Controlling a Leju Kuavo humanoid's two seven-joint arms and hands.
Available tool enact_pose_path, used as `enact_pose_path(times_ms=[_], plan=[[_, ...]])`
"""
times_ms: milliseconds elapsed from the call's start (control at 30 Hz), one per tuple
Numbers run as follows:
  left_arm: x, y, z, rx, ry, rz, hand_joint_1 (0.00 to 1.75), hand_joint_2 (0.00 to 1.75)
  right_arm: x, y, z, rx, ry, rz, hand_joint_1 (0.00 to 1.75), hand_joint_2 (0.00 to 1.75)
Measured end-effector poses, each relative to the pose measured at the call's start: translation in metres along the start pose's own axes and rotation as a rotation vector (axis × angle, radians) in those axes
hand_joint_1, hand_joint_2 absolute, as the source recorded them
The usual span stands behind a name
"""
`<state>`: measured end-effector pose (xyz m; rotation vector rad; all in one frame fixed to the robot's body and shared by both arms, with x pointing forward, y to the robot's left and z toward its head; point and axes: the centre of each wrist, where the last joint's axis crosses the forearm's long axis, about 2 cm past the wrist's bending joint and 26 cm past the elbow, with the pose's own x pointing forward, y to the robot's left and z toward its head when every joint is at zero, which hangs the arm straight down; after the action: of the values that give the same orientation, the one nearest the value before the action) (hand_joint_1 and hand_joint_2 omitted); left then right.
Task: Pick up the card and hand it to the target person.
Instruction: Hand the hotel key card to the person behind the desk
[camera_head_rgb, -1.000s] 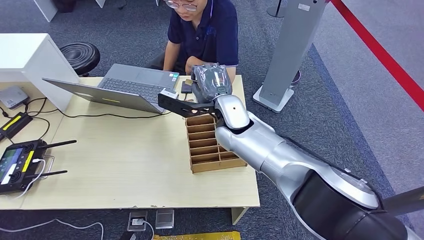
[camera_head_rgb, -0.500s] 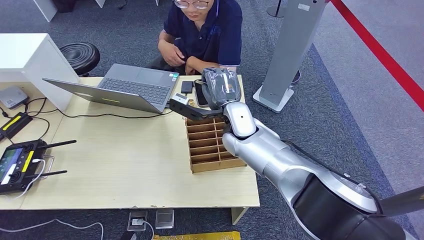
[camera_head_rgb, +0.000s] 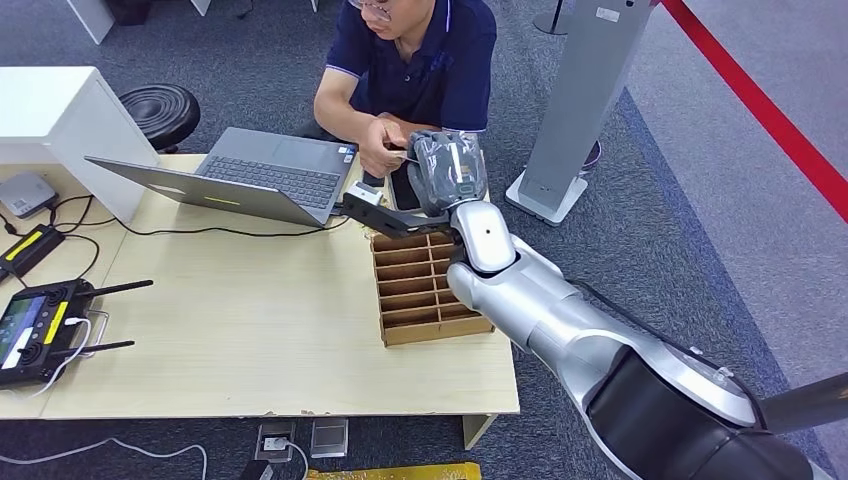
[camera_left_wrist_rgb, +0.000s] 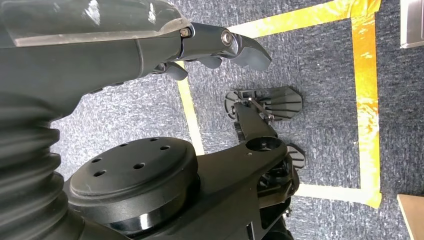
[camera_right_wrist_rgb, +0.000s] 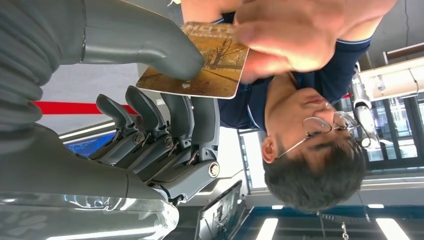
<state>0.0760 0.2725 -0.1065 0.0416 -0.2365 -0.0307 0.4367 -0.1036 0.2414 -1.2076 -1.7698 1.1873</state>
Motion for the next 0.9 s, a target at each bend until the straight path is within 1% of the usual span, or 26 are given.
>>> enact_pose_path(times_ms=[167, 267, 300, 400, 533, 667, 733, 900], plan=[[0.001, 0.000, 0.000, 0.000, -0.001, 0.001, 0.00, 1.75, -0.001, 0.000, 0.000, 0.001, 0.004, -0.002, 1.59, 1.75], [0.001, 0.000, 0.000, 0.000, -0.002, 0.000, 0.00, 1.75, -0.001, 0.000, 0.000, 0.002, 0.006, -0.002, 0.40, 1.75], [0.001, 0.000, 0.000, -0.001, -0.003, -0.001, 0.00, 1.31, -0.001, 0.001, 0.000, 0.003, 0.007, -0.002, 0.00, 1.75], [0.001, 0.000, 0.000, -0.005, -0.012, -0.002, 0.00, 0.00, -0.002, 0.001, 0.000, 0.005, 0.009, -0.003, 0.00, 1.75], [0.001, 0.000, 0.000, -0.006, -0.018, 0.004, 0.00, 0.00, -0.002, 0.001, 0.000, 0.006, 0.013, -0.016, 0.00, 1.75], [-0.001, 0.000, 0.000, 0.002, -0.015, 0.019, 0.00, 0.00, -0.002, 0.002, 0.002, 0.013, 0.016, -0.098, 0.00, 1.75], [-0.003, 0.000, 0.000, 0.009, -0.014, 0.029, 0.00, 0.00, -0.001, 0.004, 0.006, 0.033, 0.026, -0.191, 0.00, 1.75], [-0.014, 0.001, 0.001, 0.020, 0.002, 0.048, 0.00, 0.00, -0.005, 0.012, 0.026, 0.132, 0.068, -0.507, 0.00, 1.75]])
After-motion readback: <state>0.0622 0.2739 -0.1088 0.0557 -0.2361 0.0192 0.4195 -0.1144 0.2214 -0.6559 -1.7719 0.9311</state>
